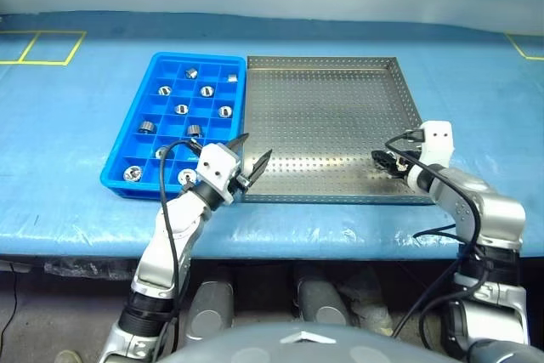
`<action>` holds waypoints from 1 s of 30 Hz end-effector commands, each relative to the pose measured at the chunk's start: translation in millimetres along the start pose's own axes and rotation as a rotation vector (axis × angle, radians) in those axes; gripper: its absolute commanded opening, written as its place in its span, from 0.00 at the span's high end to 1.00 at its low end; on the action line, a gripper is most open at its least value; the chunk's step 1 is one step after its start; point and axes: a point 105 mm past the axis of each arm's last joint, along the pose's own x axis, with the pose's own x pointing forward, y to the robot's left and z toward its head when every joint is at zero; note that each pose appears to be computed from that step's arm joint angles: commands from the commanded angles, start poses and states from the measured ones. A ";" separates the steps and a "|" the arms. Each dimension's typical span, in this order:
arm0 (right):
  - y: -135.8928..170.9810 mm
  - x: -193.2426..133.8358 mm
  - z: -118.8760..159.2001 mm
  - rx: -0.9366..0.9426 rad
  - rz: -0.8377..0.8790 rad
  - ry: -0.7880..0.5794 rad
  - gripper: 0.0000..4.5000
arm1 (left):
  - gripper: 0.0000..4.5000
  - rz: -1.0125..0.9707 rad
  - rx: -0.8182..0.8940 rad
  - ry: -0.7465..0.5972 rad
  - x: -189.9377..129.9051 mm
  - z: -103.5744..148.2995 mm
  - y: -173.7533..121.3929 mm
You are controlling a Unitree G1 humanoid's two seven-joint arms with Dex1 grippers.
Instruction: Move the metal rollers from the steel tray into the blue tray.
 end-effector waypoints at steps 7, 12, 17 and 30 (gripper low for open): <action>37.4 0.2 38.8 -0.098 0.146 -0.163 0.62 | 0.33 0.057 0.044 -0.073 -8.1 23.0 12.5; 117.2 -9.5 83.3 -0.163 0.417 -0.386 0.62 | 0.33 0.108 0.061 -0.082 -14.4 28.5 19.4; 199.3 -9.6 89.7 -0.280 0.716 -0.419 0.62 | 0.33 0.206 0.047 -0.075 -29.4 29.1 28.7; 253.1 39.8 54.7 -0.508 0.805 -0.180 0.62 | 0.33 0.299 0.083 -0.030 -52.4 27.5 35.1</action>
